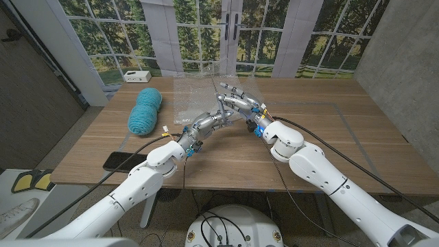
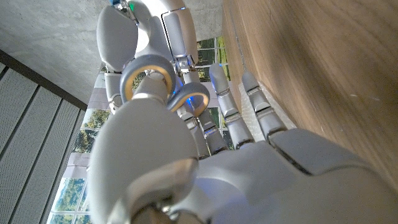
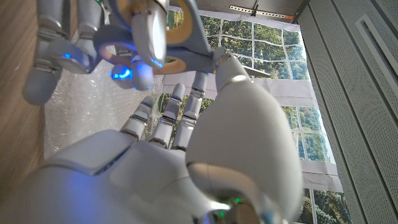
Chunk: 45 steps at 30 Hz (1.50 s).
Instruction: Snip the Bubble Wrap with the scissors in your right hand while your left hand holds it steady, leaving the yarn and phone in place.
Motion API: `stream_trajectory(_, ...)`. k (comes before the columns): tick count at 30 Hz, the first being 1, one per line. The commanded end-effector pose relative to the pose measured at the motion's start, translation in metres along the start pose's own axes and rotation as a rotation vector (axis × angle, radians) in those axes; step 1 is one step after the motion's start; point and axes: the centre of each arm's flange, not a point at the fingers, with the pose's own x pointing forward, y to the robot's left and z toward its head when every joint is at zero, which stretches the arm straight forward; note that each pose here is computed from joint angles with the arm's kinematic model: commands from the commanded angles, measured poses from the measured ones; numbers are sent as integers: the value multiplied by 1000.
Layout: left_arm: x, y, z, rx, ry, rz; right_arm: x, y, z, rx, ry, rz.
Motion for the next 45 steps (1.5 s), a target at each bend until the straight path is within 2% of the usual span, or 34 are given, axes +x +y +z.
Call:
stream_trajectory(1,-3,3,-5,-63,9,54,5,-7,3,13,-8,-27)
stream_trajectory(6,0,4,-5,-59,16,57,7,-5,1,17,5,-12)
stream_trajectory(12,6,3,-2,-34,15,60,5,9,-9,-26,32,-8)
stream_trajectory(16,6,2,-2,-26,28,67,3,11,-10,-48,17,-16)
stream_trajectory(22,7,1,-2,-14,46,58,2,11,-4,-127,-13,-43)
stream_trajectory(30,6,-1,1,11,57,67,1,8,0,-169,-46,-83)
stream_trajectory(41,4,-2,-1,-51,30,87,1,3,2,-166,-49,-100)
stream_trajectory(45,5,-2,-1,-36,17,44,1,1,2,-148,-41,-104)
